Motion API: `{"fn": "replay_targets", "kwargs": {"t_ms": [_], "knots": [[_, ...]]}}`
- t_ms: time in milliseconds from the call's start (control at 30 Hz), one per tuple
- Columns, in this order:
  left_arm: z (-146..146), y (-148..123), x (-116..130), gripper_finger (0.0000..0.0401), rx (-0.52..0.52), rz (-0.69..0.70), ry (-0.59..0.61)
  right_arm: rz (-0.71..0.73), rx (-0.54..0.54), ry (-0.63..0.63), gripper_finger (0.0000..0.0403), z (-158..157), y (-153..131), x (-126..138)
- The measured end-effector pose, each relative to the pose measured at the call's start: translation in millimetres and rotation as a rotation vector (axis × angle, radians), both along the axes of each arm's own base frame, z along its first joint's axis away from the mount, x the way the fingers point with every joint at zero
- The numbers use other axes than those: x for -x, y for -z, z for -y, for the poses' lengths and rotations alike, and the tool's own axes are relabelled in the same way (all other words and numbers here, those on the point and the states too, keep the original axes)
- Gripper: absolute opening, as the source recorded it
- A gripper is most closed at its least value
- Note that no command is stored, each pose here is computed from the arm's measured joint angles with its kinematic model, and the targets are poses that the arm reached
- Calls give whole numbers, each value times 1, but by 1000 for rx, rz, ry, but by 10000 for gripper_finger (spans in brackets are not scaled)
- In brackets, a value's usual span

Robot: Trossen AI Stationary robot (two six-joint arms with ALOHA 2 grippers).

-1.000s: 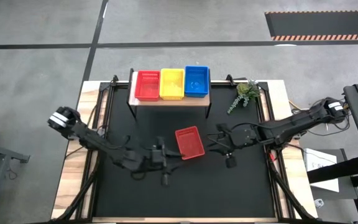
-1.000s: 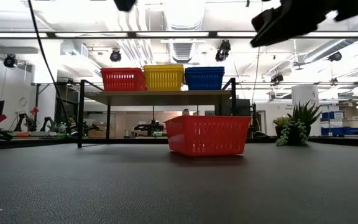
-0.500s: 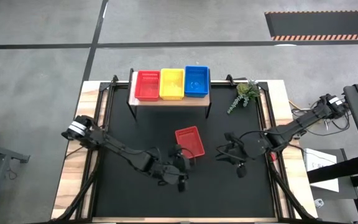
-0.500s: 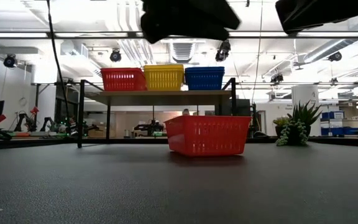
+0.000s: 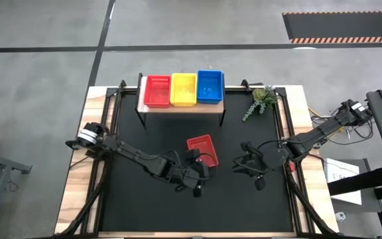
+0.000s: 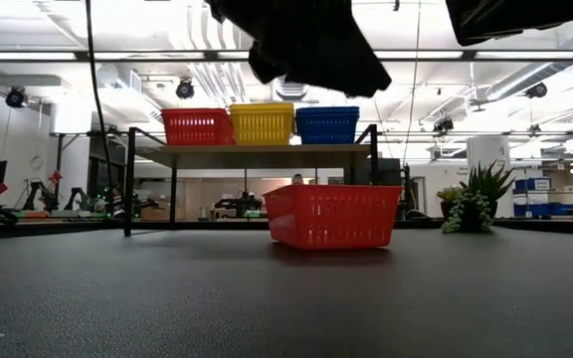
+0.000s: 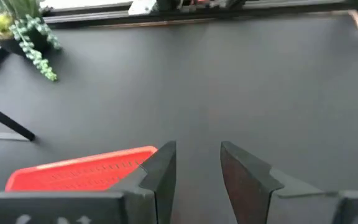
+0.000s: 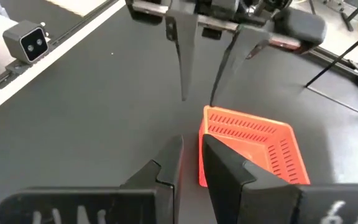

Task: Stack baskets on shelf by color
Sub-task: Stack the red bin on top of the red bin on the shelf

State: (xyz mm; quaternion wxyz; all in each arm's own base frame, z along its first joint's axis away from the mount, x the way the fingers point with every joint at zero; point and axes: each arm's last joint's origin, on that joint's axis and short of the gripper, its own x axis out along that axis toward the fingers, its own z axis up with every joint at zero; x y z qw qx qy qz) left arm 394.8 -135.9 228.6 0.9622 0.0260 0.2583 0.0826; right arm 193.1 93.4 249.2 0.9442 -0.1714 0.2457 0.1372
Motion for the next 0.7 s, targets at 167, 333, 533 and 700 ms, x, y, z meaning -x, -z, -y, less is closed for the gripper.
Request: {"fn": "replay_targets", "kwargs": {"t_ms": [167,333,533,700], "knots": [[-1,2,1,134,4,-20,10,-2,1,0,52,0,0,0],[-4,3,0,195,4,-27,1,2,19,-10,52,0,0,0],[-12,32,-4,223,-8,-100,-30,1,18,-8,52,0,0,0],[-15,49,-10,223,-4,-117,-49,-1,23,-9,52,1,1,0]]}}
